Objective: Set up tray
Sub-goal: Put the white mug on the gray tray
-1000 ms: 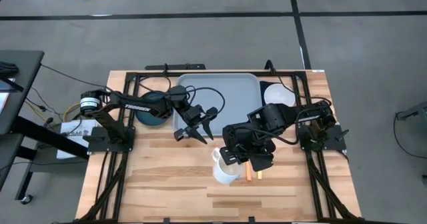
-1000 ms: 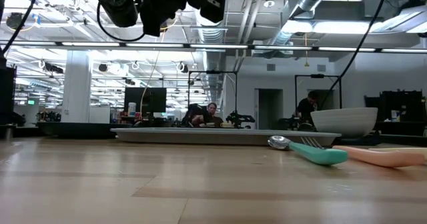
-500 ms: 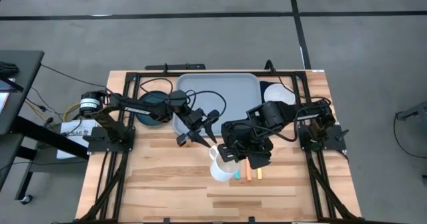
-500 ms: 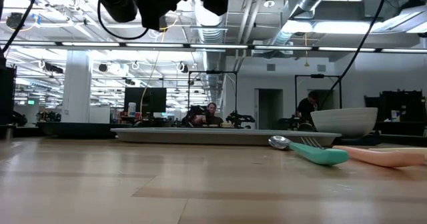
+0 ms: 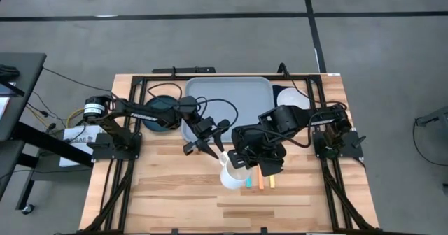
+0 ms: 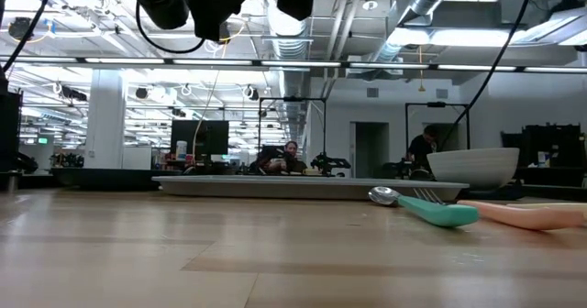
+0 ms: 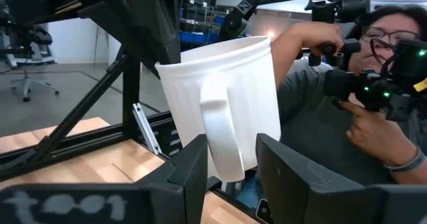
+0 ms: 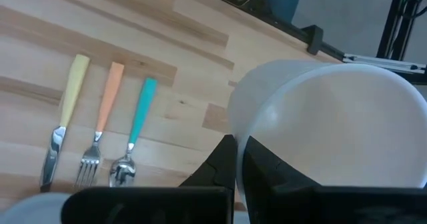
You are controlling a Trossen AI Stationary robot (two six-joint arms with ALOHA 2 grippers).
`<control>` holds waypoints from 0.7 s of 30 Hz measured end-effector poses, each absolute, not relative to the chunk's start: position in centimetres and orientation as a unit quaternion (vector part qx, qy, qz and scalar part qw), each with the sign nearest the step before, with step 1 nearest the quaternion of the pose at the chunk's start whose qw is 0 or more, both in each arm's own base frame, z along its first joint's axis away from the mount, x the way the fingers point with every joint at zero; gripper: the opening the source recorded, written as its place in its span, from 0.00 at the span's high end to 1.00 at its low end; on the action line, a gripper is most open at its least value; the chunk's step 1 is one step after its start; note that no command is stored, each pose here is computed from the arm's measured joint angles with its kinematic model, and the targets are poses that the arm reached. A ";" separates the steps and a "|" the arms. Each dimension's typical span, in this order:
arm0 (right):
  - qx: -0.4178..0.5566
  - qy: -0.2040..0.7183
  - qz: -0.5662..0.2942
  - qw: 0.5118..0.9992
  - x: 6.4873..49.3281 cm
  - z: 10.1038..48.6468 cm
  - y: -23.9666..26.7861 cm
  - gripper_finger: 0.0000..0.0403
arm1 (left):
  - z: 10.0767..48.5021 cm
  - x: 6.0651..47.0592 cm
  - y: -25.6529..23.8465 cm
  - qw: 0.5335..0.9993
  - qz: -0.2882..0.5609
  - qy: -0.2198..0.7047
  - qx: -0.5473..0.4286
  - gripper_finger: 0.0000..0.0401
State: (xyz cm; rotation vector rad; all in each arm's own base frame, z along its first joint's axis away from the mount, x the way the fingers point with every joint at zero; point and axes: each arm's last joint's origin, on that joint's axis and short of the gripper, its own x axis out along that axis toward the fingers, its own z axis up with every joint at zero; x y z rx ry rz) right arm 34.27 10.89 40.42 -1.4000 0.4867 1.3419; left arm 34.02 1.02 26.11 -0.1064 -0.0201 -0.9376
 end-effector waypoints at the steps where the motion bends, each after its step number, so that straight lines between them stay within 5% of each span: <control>1: -0.589 0.206 0.564 0.541 34.3 40.4 10.8 1.00 | 26.1 34.1 0.9 0.892 -0.448 -0.011 -0.050 0.72; 14: -0.585 0.209 0.560 0.548 34.5 40.4 10.2 1.00 | 26.1 34.2 0.4 0.902 -0.429 -0.014 -0.053 0.73; 21: -0.586 0.208 0.559 0.548 34.5 40.4 10.2 1.00 | 26.0 34.3 0.5 0.905 -0.422 -0.007 -0.060 0.92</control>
